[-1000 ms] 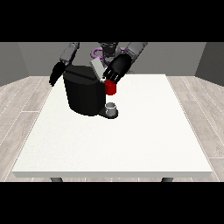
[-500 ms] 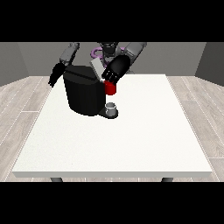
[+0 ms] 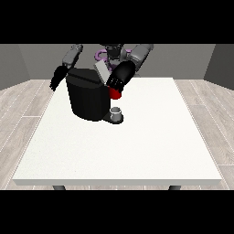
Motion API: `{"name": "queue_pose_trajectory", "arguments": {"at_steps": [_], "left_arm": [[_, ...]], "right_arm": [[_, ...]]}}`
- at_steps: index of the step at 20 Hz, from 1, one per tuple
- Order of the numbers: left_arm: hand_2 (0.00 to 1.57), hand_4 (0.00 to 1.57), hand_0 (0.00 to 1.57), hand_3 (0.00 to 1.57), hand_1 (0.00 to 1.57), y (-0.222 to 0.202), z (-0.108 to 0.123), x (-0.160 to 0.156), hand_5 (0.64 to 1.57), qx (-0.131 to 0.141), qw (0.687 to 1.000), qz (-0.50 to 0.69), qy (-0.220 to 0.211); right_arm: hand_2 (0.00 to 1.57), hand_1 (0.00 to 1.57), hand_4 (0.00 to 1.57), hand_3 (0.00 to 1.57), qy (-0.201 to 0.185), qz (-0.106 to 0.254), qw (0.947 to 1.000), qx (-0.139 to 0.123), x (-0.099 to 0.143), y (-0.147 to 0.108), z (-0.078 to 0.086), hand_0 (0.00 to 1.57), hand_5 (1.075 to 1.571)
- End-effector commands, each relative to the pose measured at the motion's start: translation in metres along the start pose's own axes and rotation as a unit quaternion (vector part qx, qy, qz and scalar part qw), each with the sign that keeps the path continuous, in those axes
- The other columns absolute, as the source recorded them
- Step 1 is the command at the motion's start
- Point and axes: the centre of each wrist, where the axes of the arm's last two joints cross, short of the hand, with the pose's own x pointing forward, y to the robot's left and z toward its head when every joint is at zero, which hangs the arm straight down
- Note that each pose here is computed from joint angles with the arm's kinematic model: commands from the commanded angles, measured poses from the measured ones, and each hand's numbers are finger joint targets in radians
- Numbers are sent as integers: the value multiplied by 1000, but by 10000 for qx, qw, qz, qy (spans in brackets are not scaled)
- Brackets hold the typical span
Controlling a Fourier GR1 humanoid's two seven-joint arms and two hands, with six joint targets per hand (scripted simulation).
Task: Insert the coffee pod into the coffee machine and close the lid
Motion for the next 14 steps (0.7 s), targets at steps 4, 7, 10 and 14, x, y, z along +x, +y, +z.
{"name": "queue_pose_trajectory", "arguments": {"at_steps": [4, 7, 10, 14], "left_arm": [[1122, 0, 1110, 969, 1110, -1, -3, 2, 1571, 206, 9996, 175, -29], [1179, 0, 1206, 956, 1206, 17, 0, 3, 1571, 532, 9982, 112, -249], [1210, 0, 1247, 954, 1247, 10, 5, -14, 1571, 473, 9987, 129, -149], [1211, 0, 1232, 967, 1232, 20, 3, -2, 1571, 589, 9976, 16, -362]], "right_arm": [[0, 0, 0, 0, 34, -8, 10000, 44, -3, 12, 6, 0, 1571], [0, 0, 0, 0, -221, 110, 9997, -9, 16, 9, -6, 0, 1571], [0, 0, 61, 0, -37, 58, 10000, 69, -1, 5, 8, 0, 1571], [0, 0, 144, 0, -110, 56, 9999, 6, 13, 4, -9, 0, 1571]]}}
